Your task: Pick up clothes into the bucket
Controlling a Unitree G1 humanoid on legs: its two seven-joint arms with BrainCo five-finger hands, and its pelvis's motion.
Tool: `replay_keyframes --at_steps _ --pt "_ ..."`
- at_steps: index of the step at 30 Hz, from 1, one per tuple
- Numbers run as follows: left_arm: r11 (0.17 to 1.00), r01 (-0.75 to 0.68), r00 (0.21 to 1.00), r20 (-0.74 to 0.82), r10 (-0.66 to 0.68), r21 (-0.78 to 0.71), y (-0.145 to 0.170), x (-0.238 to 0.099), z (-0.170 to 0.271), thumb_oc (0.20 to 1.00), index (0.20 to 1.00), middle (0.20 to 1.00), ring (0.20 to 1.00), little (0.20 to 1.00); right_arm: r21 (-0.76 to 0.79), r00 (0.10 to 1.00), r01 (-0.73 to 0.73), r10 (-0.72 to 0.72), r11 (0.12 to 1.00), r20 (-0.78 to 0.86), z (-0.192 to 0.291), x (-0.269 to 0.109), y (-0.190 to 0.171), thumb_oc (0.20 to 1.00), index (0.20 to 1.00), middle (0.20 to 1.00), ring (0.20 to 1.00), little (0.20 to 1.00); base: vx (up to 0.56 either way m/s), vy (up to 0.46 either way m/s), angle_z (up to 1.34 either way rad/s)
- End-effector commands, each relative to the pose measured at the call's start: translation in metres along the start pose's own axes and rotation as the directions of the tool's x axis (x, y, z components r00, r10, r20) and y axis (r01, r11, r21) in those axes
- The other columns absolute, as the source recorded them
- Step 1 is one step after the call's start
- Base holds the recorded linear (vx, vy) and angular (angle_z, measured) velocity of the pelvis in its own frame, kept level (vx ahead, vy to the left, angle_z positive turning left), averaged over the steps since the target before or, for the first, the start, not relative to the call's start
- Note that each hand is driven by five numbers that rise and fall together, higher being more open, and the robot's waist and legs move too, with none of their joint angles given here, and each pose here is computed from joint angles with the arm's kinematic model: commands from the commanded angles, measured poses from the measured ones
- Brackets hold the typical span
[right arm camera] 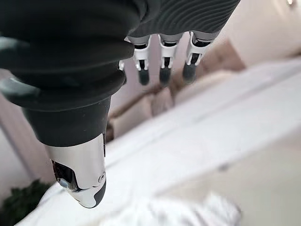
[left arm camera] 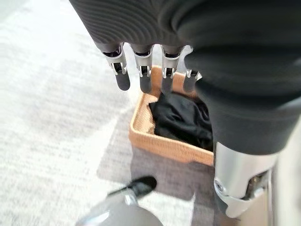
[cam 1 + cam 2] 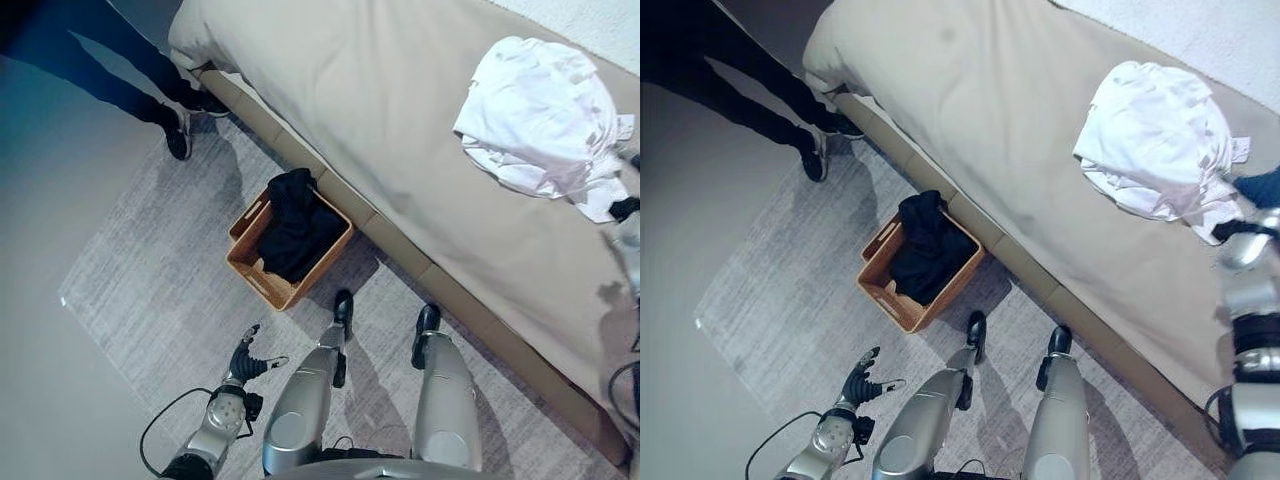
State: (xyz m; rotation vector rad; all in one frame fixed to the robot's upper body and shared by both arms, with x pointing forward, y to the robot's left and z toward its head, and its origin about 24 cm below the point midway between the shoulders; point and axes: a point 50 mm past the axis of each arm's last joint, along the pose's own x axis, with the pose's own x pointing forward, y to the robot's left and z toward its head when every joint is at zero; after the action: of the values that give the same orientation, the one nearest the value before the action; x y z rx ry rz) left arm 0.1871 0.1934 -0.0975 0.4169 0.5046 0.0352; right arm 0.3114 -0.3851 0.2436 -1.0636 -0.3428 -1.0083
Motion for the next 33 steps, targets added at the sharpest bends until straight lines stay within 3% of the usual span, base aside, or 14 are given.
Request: replay_keyframes --at_steps 1,7,11,18,28,33 --pt "1.000 -0.015 1.000 0.007 0.015 -0.026 -0.003 0.000 0.002 1.000 1.000 1.000 1.000 1.000 -0.076 0.991 0.113 -0.107 0.991 0.078 0.018 0.031 -0.030 1.000 1.000 1.000 1.000 1.000 -0.03 -0.057 0.05" --pt "0.998 0.006 0.999 0.047 -0.003 -0.070 -0.009 0.003 0.014 1.000 1.000 1.000 1.000 1.000 -0.152 0.994 0.108 -0.101 0.983 0.052 0.030 0.060 -0.048 1.000 1.000 1.000 1.000 1.000 -0.04 -0.058 0.07" --pt "0.996 0.050 0.994 0.101 -0.042 -0.075 -0.019 0.004 0.027 1.000 1.000 1.000 1.000 1.000 -0.195 0.989 0.108 -0.086 0.975 0.118 0.061 0.078 -0.056 1.000 1.000 1.000 1.000 1.000 0.02 -0.117 0.06" --pt "0.988 0.114 0.985 0.139 -0.099 -0.102 -0.033 0.001 0.037 1.000 1.000 1.000 1.000 1.000 -0.216 0.990 0.073 -0.045 0.974 0.132 0.076 0.087 -0.059 1.000 1.000 1.000 1.000 1.000 -0.02 -0.065 0.01" --pt "0.976 0.200 0.967 0.177 -0.184 -0.082 -0.051 0.000 0.049 1.000 1.000 1.000 1.000 1.000 -0.175 0.994 -0.060 0.074 0.983 0.075 0.075 0.082 -0.040 1.000 1.000 1.000 1.000 1.000 -0.02 -0.052 0.03" --pt "0.974 0.212 0.961 0.197 -0.193 -0.080 -0.051 0.001 0.054 1.000 1.000 1.000 1.000 1.000 -0.196 0.972 -0.154 0.184 0.968 0.146 0.090 0.074 -0.020 1.000 1.000 1.000 1.000 1.000 -0.02 -0.008 0.08"
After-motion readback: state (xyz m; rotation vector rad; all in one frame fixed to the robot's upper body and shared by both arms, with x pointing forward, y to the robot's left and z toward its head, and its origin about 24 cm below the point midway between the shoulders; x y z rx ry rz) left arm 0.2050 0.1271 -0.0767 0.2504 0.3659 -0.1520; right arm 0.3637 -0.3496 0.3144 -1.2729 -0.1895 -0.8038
